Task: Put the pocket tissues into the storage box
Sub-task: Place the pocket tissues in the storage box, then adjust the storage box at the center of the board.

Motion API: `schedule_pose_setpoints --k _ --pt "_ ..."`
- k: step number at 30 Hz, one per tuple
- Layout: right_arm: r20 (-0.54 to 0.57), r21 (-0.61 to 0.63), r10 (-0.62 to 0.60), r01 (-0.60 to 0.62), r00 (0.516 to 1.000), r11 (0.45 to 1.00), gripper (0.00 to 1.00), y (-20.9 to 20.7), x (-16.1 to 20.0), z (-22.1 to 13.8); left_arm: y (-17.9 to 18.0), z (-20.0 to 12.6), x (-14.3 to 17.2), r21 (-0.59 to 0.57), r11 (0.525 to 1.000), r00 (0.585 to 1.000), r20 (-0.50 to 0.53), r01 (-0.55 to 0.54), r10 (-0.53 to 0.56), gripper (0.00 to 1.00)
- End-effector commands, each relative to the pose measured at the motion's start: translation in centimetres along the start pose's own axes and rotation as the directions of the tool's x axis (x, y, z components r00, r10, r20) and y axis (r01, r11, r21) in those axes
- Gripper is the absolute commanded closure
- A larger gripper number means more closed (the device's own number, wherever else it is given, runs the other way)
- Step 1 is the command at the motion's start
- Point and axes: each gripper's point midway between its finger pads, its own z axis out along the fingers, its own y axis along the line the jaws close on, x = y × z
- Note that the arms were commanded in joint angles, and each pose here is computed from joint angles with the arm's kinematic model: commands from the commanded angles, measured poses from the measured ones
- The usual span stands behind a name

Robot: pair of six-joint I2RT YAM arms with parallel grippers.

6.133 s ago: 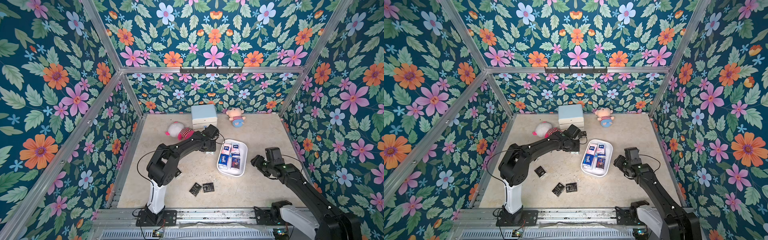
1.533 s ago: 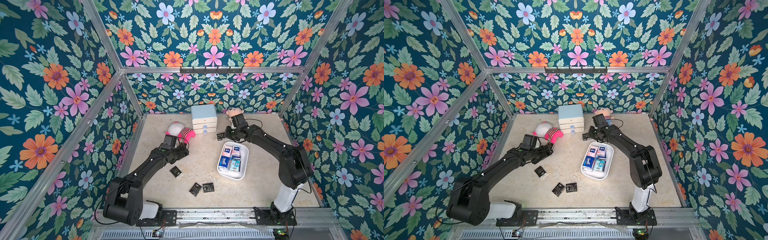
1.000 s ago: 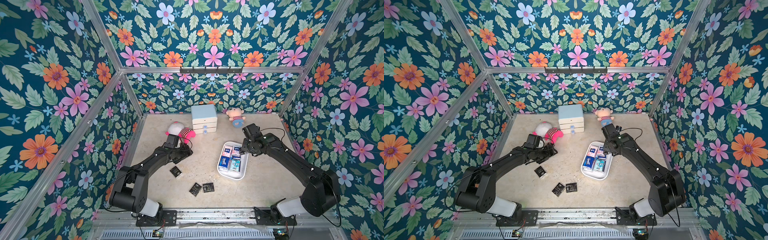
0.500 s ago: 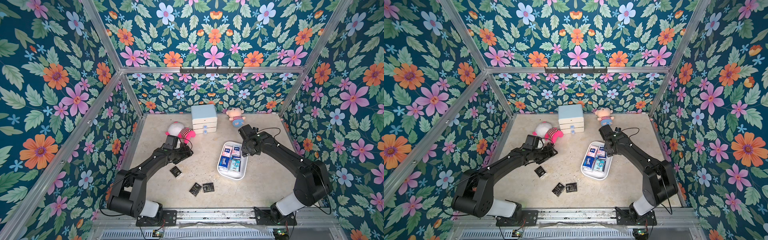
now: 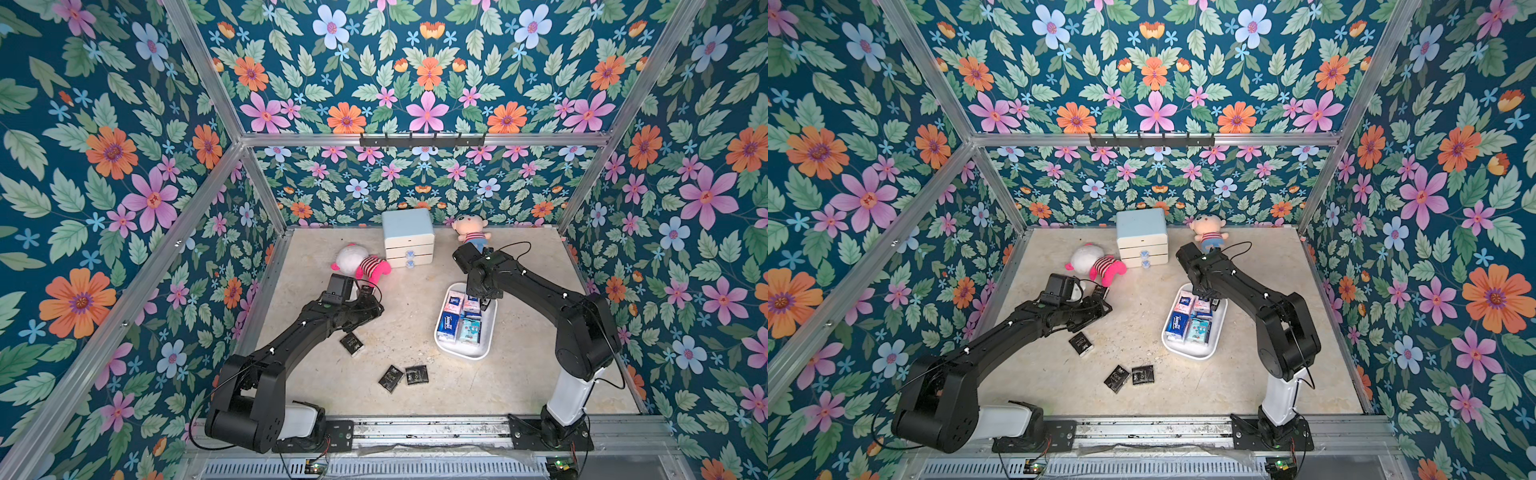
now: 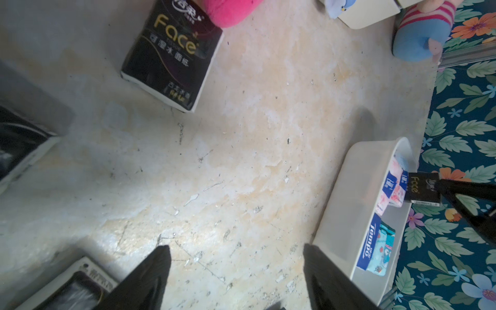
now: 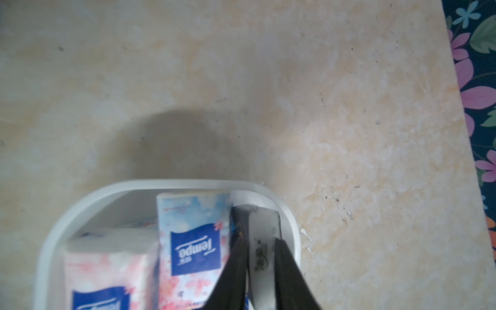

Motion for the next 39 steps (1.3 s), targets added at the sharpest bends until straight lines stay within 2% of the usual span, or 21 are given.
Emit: schedule_pose_setpoints --k 1,4,9,16,21,26,32,36,39 --pt "0.026 -0.023 0.013 -0.013 1.000 1.000 0.60 0.5 -0.8 -1.3 -0.1 -0.1 0.1 0.000 1.000 1.000 -0.008 -0.013 0.013 0.16" --pt "0.047 -0.105 0.074 -0.068 0.996 0.992 0.49 1.1 -1.4 -2.7 -0.2 -0.1 0.0 -0.003 1.000 1.000 -0.016 -0.025 0.025 0.16" --pt "0.068 -0.225 0.194 -0.175 0.979 0.959 0.45 0.2 -0.7 -5.0 -0.4 -0.1 0.1 0.003 0.999 0.999 -0.027 -0.033 0.033 0.16" --pt "-0.068 -0.383 0.333 -0.333 0.940 0.862 0.39 -1.3 5.8 -5.0 0.3 0.1 0.5 -0.012 0.999 0.999 -0.025 -0.031 0.030 0.16" --pt "-0.179 -0.507 0.347 -0.389 0.921 0.769 0.35 -0.9 9.7 -5.4 0.1 0.3 0.2 -0.003 1.000 1.000 -0.014 -0.016 0.016 0.16" --pt "-0.223 -0.522 0.326 -0.395 0.919 0.756 0.43 -1.1 12.1 -4.8 -0.2 0.5 -0.2 0.004 1.000 1.000 -0.015 -0.016 0.016 0.16" --pt "-0.254 -0.435 0.286 -0.373 0.924 0.820 0.59 -2.0 14.0 -3.2 -0.1 0.3 0.0 0.005 1.000 1.000 -0.014 -0.011 0.011 0.16" --pt "-0.279 -0.432 0.264 -0.366 0.923 0.824 0.63 -1.7 14.7 -2.7 0.3 0.0 0.5 -0.002 1.000 1.000 -0.010 -0.008 0.008 0.16" --pt "-0.278 -0.375 0.264 -0.358 0.923 0.855 0.66 -2.5 15.3 -1.9 0.7 -0.2 0.9 -0.010 1.000 1.000 -0.008 -0.009 0.008 0.16"
